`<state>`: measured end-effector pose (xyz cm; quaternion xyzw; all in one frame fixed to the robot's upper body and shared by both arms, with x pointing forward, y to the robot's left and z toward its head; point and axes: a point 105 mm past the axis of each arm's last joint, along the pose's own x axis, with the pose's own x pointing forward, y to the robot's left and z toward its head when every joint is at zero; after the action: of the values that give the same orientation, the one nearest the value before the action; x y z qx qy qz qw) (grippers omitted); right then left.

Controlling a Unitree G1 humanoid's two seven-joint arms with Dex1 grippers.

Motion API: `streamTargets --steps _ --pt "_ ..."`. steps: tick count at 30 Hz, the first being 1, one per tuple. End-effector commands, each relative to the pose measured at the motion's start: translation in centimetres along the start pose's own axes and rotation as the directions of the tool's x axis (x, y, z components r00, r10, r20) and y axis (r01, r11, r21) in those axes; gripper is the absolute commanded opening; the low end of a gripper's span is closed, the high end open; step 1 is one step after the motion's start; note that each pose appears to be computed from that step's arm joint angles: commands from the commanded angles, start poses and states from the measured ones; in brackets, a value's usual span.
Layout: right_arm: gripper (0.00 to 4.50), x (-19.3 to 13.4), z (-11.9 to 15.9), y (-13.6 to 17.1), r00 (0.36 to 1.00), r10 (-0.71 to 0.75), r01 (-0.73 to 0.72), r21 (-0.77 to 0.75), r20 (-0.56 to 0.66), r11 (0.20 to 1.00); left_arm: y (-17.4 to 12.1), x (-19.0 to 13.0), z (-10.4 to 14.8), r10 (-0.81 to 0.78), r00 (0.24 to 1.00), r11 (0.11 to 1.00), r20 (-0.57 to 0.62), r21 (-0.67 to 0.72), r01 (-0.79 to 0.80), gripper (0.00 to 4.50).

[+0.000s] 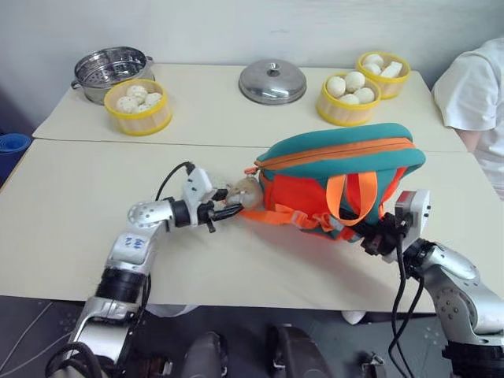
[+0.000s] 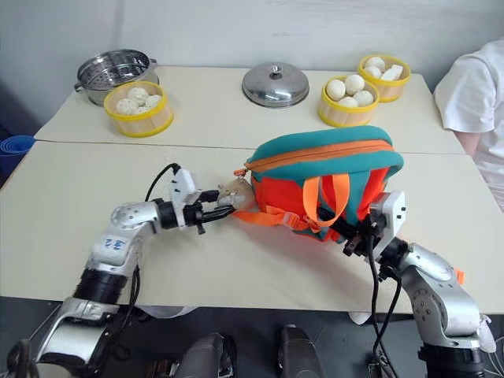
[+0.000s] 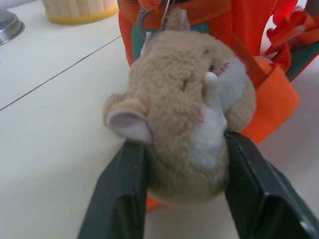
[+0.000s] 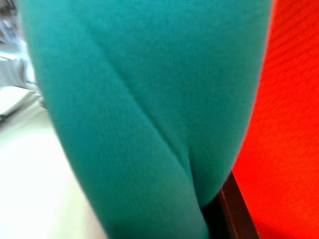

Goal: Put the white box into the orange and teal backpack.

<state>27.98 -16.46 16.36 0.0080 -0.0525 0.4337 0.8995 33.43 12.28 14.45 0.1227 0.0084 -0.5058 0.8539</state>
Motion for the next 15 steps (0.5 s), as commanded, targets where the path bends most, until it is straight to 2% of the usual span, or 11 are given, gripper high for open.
streamTargets --steps 1,3,5,9,10,12,14,15 --pt "1.6 -0.1 1.6 1.3 0.994 0.109 -0.109 -0.107 -0.004 0.988 -0.9 -3.2 1.6 -0.01 1.0 1.0 0.022 0.005 0.01 3.32" --pt "2.28 -1.1 1.5 1.3 0.989 0.133 -0.14 -0.131 -0.061 0.981 -2.0 -5.2 2.0 -0.027 0.999 1.0 0.028 -0.006 0.027 3.97" --pt "2.94 -3.0 1.5 0.5 0.984 0.12 -0.138 -0.141 -0.13 0.98 -3.2 -7.6 1.4 -0.046 0.999 0.999 -0.025 -0.012 0.045 4.5" --pt "4.26 -6.9 2.2 -3.1 0.976 -0.011 -0.043 -0.236 -0.219 0.971 -3.2 -11.7 -0.1 0.069 0.992 0.997 -0.102 -0.019 -0.071 4.5" --pt "4.48 -8.6 2.1 -4.1 0.964 -0.046 -0.034 -0.296 -0.261 0.955 -2.9 -13.3 -1.4 0.127 0.981 0.992 -0.147 0.009 -0.127 4.5" --pt "4.48 -11.6 1.2 -5.8 0.93 -0.118 -0.032 -0.396 -0.348 0.918 -2.4 -15.8 -3.6 0.214 0.944 0.977 -0.251 0.057 -0.206 4.5" --pt "4.48 -13.7 0.0 -6.5 0.901 -0.144 -0.039 -0.407 -0.408 0.913 -2.0 -16.5 -4.3 0.248 0.927 0.969 -0.282 0.096 -0.229 4.5" --pt "4.48 -14.2 -0.2 -6.8 0.902 -0.167 -0.016 -0.417 -0.398 0.909 -2.0 -16.6 -4.4 0.249 0.924 0.967 -0.29 0.119 -0.224 4.5"
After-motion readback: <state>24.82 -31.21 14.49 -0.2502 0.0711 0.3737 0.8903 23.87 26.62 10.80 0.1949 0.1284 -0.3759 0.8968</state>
